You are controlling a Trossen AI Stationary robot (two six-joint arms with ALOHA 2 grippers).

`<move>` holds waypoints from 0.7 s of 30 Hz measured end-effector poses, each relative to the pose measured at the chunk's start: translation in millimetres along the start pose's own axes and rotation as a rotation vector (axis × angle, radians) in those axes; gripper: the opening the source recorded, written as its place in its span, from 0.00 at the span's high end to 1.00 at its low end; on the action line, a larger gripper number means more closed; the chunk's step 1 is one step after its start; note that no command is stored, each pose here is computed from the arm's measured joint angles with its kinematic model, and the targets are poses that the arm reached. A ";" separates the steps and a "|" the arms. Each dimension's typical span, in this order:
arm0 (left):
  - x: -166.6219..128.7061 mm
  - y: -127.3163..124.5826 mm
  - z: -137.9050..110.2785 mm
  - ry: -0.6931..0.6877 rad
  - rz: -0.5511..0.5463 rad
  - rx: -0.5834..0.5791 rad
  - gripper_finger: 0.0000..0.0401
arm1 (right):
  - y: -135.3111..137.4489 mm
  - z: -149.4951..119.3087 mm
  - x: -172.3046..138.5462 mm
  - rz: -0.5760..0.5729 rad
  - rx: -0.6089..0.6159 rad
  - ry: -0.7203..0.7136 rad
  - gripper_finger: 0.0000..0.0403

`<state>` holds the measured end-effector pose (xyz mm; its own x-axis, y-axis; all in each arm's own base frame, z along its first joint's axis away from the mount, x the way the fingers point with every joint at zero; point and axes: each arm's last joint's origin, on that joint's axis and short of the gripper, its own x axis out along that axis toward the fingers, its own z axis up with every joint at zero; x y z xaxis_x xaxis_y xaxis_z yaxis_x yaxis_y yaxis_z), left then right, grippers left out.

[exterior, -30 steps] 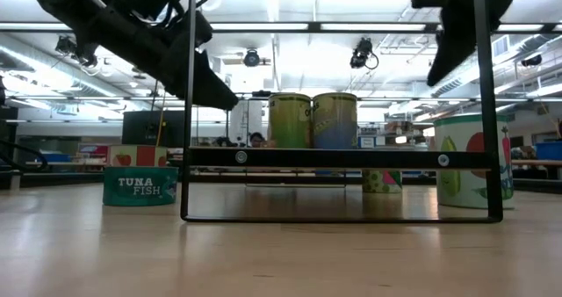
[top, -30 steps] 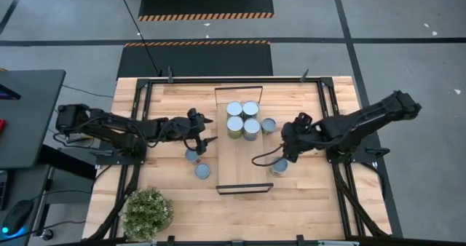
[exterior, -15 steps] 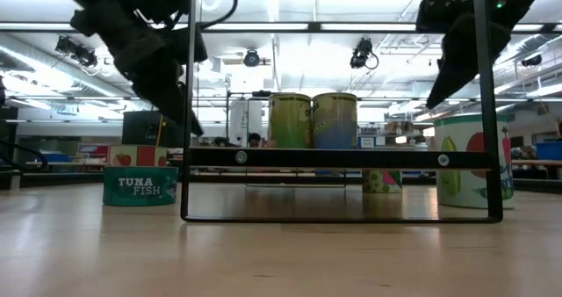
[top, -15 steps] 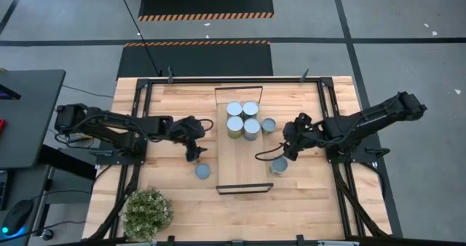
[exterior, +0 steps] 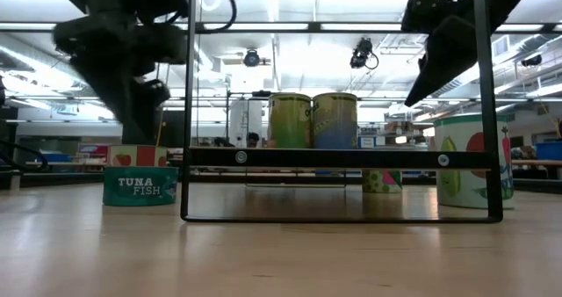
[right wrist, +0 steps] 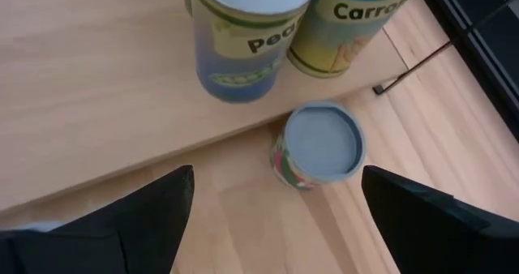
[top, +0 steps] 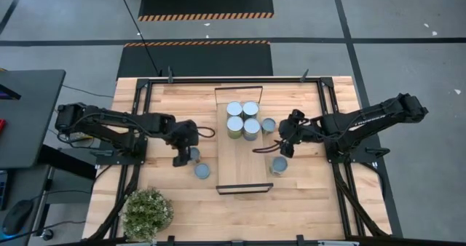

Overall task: Pick and place cans onto a shelf
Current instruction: Put the canned tomatoes on the shelf

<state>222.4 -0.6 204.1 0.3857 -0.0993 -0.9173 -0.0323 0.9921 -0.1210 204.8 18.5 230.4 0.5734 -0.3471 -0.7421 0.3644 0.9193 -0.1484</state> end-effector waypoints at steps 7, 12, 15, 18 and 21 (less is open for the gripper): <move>3.3 -7.1 -8.6 0.099 0.010 0.080 0.12 | -2.8 1.5 1.3 -0.008 -0.023 -0.003 0.10; 19.4 -9.9 -9.5 0.179 0.049 0.102 0.12 | -3.9 4.0 2.4 0.010 -0.017 -0.015 0.10; 29.4 -8.8 -9.7 0.222 0.086 0.129 0.12 | -3.7 4.8 2.5 0.015 -0.020 -0.021 0.10; 37.0 -7.9 -7.7 0.227 0.099 0.132 0.12 | -3.9 4.7 2.6 0.014 -0.024 -0.019 0.10; 41.6 -9.0 -2.7 0.185 0.095 0.137 0.12 | -4.7 4.8 2.9 0.012 -0.020 -0.018 0.10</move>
<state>236.2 -13.9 166.0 0.2112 -0.0052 -0.9774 0.0703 0.9975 0.0099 208.3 12.3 232.1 0.5905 -0.3393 -0.7322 0.3429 0.9268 -0.1529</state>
